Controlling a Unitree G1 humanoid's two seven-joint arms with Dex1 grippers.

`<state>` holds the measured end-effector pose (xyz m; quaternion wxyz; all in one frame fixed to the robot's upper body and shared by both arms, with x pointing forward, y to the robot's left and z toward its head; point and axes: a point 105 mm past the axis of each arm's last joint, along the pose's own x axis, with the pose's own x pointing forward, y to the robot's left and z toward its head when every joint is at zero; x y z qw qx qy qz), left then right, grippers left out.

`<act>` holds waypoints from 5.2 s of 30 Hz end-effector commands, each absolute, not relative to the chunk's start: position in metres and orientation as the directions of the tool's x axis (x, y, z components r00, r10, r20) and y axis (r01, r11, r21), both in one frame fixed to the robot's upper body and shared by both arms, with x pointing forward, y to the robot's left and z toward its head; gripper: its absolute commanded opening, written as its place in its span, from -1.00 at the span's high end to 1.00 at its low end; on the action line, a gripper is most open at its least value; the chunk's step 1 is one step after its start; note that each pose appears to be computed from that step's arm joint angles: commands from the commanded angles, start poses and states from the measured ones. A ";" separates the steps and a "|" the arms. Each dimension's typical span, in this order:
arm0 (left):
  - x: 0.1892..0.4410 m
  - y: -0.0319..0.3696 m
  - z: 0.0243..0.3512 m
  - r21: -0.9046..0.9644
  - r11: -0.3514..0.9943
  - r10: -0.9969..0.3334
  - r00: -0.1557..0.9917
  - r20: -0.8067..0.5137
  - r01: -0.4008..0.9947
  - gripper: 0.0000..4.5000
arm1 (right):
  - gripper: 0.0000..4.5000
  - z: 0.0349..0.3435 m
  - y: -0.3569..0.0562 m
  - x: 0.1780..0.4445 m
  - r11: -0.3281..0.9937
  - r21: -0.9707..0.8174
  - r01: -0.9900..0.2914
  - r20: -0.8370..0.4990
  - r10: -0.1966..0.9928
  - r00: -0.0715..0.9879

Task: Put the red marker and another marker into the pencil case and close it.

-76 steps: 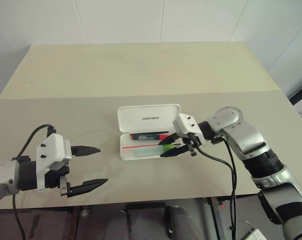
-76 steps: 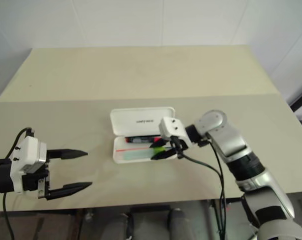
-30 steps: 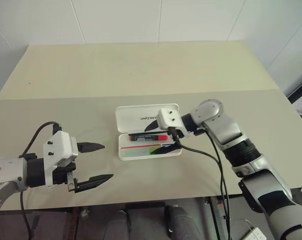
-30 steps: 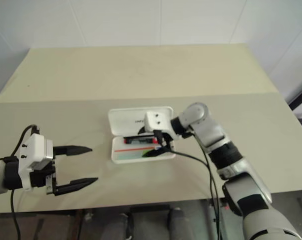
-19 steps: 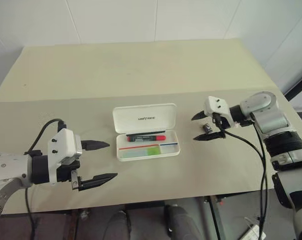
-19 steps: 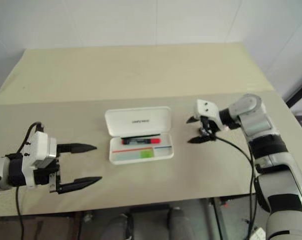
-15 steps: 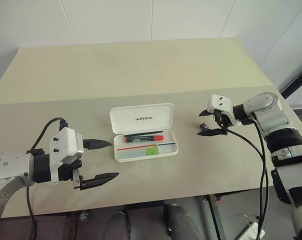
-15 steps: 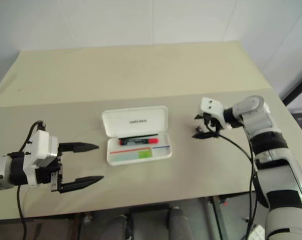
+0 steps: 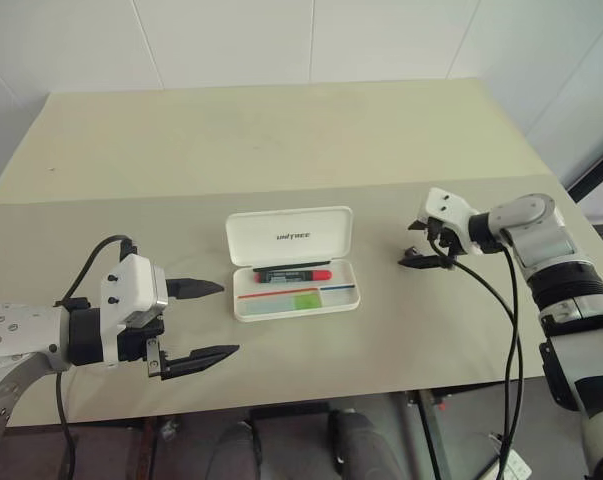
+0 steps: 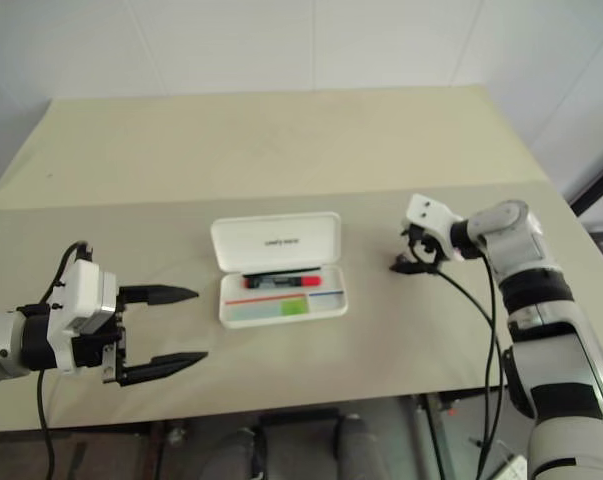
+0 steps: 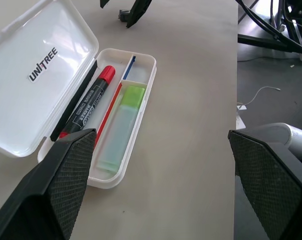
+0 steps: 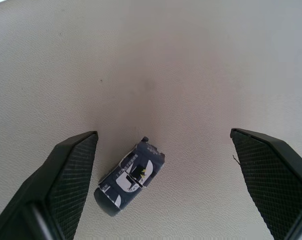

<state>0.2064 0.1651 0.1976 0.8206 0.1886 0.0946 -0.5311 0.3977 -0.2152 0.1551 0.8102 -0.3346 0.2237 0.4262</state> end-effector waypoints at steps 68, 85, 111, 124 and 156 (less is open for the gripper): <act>0.216 0.144 0.204 0.275 0.323 -0.862 0.402 -0.310 0.905 -1.00 | 0.85 0.164 -0.084 0.318 -0.053 -0.251 -0.966 -0.599 0.793 0.112; 0.214 0.146 0.204 0.276 0.342 -0.854 0.420 -0.308 0.898 -1.00 | -0.55 0.162 -0.087 0.327 -0.073 -0.275 -0.959 -0.620 0.776 0.119; 0.330 0.220 0.289 0.401 0.642 -0.693 0.718 -0.061 0.654 0.00 | -1.00 0.233 -0.105 0.298 0.020 -0.180 -0.983 -0.298 0.952 0.074; 0.400 0.179 0.225 0.282 0.545 -0.774 0.603 -0.191 0.789 0.99 | -1.00 0.227 -0.095 0.288 0.069 -0.175 -0.982 -0.295 0.948 0.120; 0.348 0.133 0.221 0.285 0.261 -0.923 0.325 -0.206 0.922 0.99 | -1.00 0.229 -0.134 0.298 0.144 -0.241 -0.960 -0.390 0.891 0.232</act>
